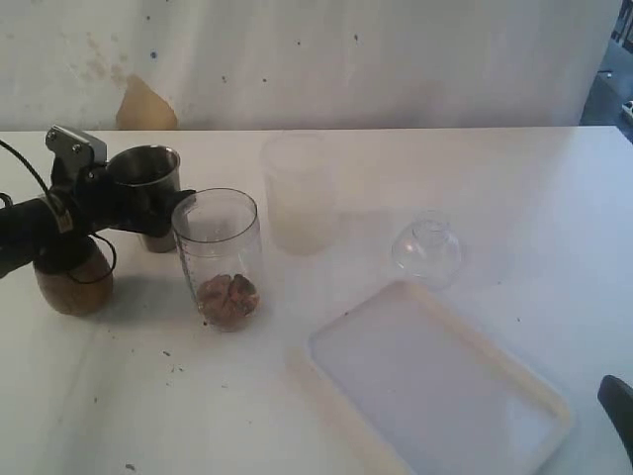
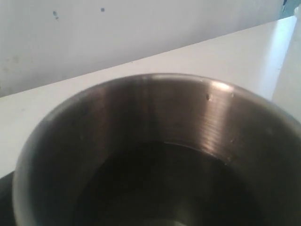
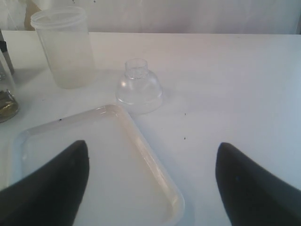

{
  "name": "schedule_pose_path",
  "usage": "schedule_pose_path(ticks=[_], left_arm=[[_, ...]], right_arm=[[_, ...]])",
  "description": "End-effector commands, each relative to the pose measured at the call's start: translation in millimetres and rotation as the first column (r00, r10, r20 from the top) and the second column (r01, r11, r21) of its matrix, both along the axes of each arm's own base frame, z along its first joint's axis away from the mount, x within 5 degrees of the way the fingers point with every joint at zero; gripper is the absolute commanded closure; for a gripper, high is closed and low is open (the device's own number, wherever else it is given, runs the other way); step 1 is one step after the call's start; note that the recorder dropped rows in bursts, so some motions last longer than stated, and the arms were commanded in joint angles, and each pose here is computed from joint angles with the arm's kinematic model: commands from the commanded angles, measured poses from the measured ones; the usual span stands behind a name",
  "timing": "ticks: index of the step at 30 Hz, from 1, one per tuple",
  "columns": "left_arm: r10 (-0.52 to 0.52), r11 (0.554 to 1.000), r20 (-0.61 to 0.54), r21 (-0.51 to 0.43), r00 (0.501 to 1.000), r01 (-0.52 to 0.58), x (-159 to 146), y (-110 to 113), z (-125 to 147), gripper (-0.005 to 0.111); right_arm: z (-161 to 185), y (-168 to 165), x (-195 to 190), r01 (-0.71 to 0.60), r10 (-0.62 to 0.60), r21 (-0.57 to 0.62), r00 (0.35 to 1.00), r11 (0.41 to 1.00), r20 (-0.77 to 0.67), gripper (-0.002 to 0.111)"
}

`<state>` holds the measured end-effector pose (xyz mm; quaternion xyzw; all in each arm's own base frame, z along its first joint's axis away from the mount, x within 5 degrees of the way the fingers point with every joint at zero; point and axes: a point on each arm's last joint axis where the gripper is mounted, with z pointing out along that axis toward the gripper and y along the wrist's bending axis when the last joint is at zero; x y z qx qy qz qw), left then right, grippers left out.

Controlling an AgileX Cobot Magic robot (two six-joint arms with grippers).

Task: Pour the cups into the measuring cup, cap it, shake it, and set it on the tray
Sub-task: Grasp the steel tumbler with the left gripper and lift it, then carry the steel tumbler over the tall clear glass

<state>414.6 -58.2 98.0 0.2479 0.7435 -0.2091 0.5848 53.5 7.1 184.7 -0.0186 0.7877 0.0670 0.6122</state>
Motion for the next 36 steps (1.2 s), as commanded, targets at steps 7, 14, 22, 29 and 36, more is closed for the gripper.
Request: schedule_pose_path(ticks=[7,14,22,29,36], left_arm=[[-0.020,1.000,0.033,-0.019,0.999,0.021,2,-3,-3,0.018],[-0.074,0.997,0.062,-0.013,0.995,0.075,0,-6,1,0.090],[-0.106,0.994,0.138,0.009,0.985,0.105,-1,-8,32,0.107],[-0.115,0.992,0.265,-0.012,0.957,0.123,-6,-9,81,0.107],[-0.142,0.966,0.345,-0.155,0.928,0.205,-20,-13,134,0.107]], right_arm=[[-1,0,0,0.005,-0.005,0.000,1.000,1.000,0.010,0.039],[-1,0,0,0.005,-0.005,0.000,1.000,1.000,0.010,0.039],[-1,0,0,0.005,-0.005,0.000,1.000,1.000,0.010,0.039],[-1,0,0,0.005,-0.005,0.000,1.000,1.000,0.010,0.039],[-1,0,0,0.005,-0.005,0.000,1.000,1.000,0.010,0.039]])
